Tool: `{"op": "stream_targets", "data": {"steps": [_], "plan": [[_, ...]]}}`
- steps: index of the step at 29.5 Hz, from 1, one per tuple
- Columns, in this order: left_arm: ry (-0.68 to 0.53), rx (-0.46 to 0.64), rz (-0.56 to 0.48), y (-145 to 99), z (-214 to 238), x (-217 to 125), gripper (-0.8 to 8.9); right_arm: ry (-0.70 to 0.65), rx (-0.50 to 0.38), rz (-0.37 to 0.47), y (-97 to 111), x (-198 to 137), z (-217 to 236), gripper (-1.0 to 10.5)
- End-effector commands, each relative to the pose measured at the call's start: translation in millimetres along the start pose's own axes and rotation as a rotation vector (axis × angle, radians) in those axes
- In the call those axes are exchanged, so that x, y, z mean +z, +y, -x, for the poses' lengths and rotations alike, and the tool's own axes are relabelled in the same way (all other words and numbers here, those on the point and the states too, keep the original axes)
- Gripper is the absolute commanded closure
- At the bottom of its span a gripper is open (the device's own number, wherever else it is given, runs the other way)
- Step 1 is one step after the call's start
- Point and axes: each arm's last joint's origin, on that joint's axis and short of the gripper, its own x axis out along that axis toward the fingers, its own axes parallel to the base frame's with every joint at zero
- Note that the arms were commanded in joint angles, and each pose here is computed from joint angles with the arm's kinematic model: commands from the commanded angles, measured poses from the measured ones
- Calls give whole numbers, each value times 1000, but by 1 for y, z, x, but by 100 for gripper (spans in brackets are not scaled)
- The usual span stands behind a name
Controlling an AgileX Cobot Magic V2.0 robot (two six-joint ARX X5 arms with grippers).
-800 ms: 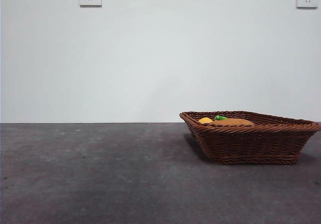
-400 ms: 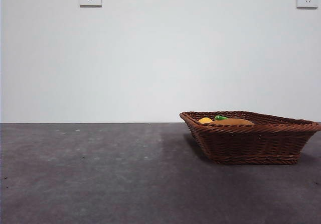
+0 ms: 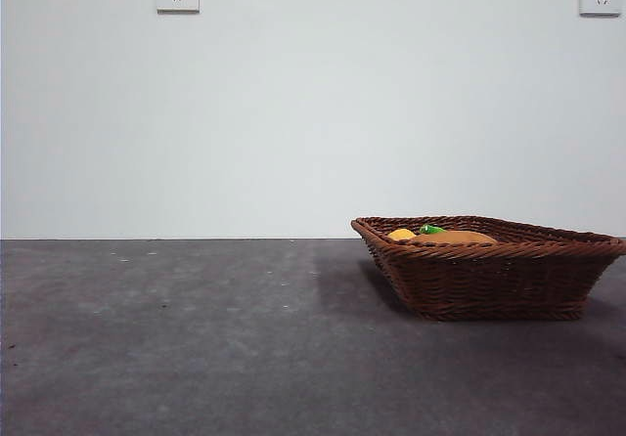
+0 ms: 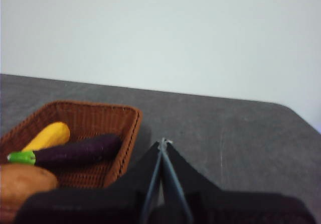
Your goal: Help me put the vegetables on the table into the basket
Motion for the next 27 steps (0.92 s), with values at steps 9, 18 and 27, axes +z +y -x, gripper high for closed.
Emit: {"op": "stream_targets", "data": {"steps": [9, 18, 27], "plan": [[5, -2, -14, 0, -1, -3, 816, 31, 58, -14, 8, -19, -4, 946], [5, -2, -14, 0, -1, -3, 816, 32, 96, 12, 16, -23, -4, 946], [5, -2, -14, 0, -1, -3, 816, 53, -60, 8, 12, -24, -4, 946]]}}
